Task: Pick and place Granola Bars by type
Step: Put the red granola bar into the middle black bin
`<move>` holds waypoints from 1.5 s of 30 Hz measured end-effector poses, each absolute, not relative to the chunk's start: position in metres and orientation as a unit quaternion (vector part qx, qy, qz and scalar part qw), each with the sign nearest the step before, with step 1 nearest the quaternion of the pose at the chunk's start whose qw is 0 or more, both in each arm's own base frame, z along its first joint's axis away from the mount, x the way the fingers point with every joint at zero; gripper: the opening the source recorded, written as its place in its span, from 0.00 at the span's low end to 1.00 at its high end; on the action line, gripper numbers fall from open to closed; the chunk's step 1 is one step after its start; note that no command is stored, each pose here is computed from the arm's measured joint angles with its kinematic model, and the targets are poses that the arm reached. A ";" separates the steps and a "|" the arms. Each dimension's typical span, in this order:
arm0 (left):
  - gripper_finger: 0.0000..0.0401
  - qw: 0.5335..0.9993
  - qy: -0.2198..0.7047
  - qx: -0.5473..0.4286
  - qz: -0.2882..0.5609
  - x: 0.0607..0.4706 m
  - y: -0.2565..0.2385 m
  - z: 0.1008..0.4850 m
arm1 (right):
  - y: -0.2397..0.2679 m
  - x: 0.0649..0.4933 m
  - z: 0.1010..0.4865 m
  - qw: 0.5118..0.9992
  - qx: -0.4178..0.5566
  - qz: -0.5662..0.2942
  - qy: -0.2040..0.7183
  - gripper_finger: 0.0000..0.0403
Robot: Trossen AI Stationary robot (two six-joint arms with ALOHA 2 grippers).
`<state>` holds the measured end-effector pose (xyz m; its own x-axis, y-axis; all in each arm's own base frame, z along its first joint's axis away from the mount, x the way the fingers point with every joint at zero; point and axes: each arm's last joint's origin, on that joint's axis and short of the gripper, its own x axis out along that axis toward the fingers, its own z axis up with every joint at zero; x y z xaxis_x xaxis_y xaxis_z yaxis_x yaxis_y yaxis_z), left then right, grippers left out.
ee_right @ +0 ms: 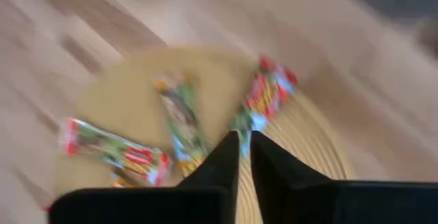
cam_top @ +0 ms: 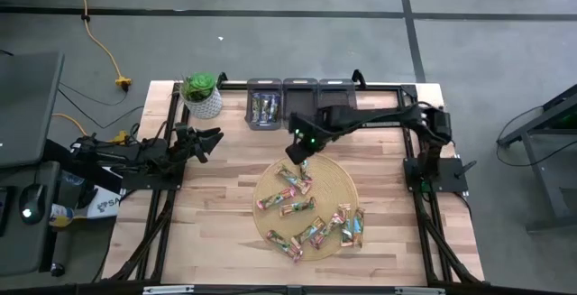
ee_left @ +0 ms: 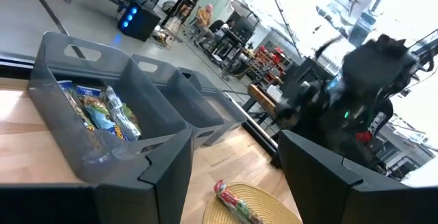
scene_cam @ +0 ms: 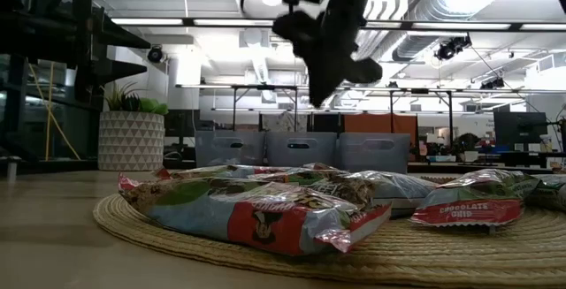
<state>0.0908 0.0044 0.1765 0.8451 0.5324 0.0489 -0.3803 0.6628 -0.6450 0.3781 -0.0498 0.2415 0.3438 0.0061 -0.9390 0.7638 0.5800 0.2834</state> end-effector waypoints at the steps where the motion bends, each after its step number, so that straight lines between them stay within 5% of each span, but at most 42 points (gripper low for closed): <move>1: 0.53 0.904 -0.117 -0.324 0.252 0.091 0.004 0.177 | -0.048 0.378 0.237 0.718 0.377 -0.268 0.519 0.11; 12: 0.53 0.906 -0.116 -0.325 0.245 0.091 0.004 0.177 | -0.046 0.387 0.217 0.683 0.412 -0.341 0.497 0.44; 21: 0.53 0.906 -0.115 -0.325 0.245 0.091 0.004 0.177 | -0.046 0.402 0.178 0.641 0.449 -0.352 0.513 0.57; 36: 0.53 0.906 -0.115 -0.325 0.244 0.091 0.004 0.177 | -0.045 0.412 0.147 0.624 0.459 -0.340 0.533 0.59; 45: 0.53 0.906 -0.115 -0.325 0.244 0.091 0.004 0.177 | -0.046 0.412 0.143 0.614 0.465 -0.349 0.534 0.50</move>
<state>0.0910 0.0040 0.1768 0.8542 0.5175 0.0503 -0.3675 0.6694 -0.6456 0.4122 -0.0455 0.1428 0.1869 0.0685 -0.9800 0.9251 0.3235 0.1990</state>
